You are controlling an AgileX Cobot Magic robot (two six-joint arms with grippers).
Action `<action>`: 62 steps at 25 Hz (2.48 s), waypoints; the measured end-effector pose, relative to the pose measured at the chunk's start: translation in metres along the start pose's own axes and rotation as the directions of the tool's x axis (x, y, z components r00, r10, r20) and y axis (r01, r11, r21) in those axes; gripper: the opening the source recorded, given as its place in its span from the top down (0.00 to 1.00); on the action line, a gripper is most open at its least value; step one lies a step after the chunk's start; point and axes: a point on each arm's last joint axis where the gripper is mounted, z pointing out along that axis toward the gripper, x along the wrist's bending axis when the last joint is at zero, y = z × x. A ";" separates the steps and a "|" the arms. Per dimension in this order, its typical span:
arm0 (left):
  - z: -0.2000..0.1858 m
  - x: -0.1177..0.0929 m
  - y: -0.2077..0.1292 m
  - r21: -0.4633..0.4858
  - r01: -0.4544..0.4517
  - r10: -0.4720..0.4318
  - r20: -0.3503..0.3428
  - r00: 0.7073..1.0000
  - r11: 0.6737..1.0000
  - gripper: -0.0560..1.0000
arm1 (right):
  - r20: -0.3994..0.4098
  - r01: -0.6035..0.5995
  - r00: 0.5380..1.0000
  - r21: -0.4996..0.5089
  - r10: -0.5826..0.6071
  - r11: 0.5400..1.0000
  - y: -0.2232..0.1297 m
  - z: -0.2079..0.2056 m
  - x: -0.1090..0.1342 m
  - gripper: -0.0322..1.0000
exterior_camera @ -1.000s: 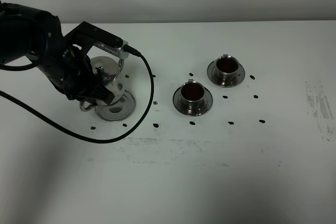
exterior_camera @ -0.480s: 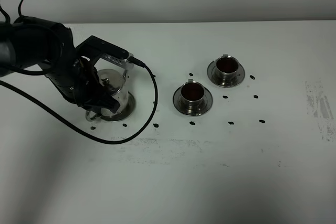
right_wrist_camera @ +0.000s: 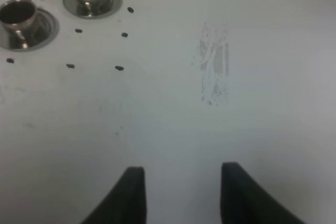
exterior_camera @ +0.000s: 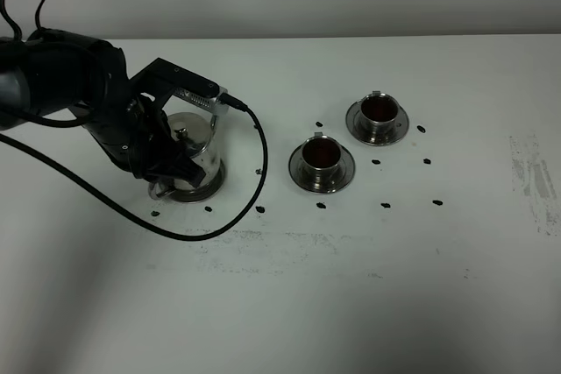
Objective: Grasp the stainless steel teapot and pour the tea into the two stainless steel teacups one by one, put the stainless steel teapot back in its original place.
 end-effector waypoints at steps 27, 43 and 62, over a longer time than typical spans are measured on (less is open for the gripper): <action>0.013 0.001 0.001 0.012 -0.021 0.021 -0.013 1.000 1.000 0.78 | 0.000 0.000 1.000 0.000 0.000 1.000 0.000 0.000 0.000 0.65; 0.012 -0.004 -0.001 0.032 -0.051 0.051 0.012 0.999 0.998 0.68 | 0.000 0.000 1.000 0.000 0.000 1.000 0.000 0.000 0.000 0.65; -0.055 -0.009 -0.002 -0.087 -0.048 0.048 -0.004 0.999 0.995 0.50 | 0.000 0.000 1.000 0.000 0.000 1.000 0.000 0.000 0.000 0.65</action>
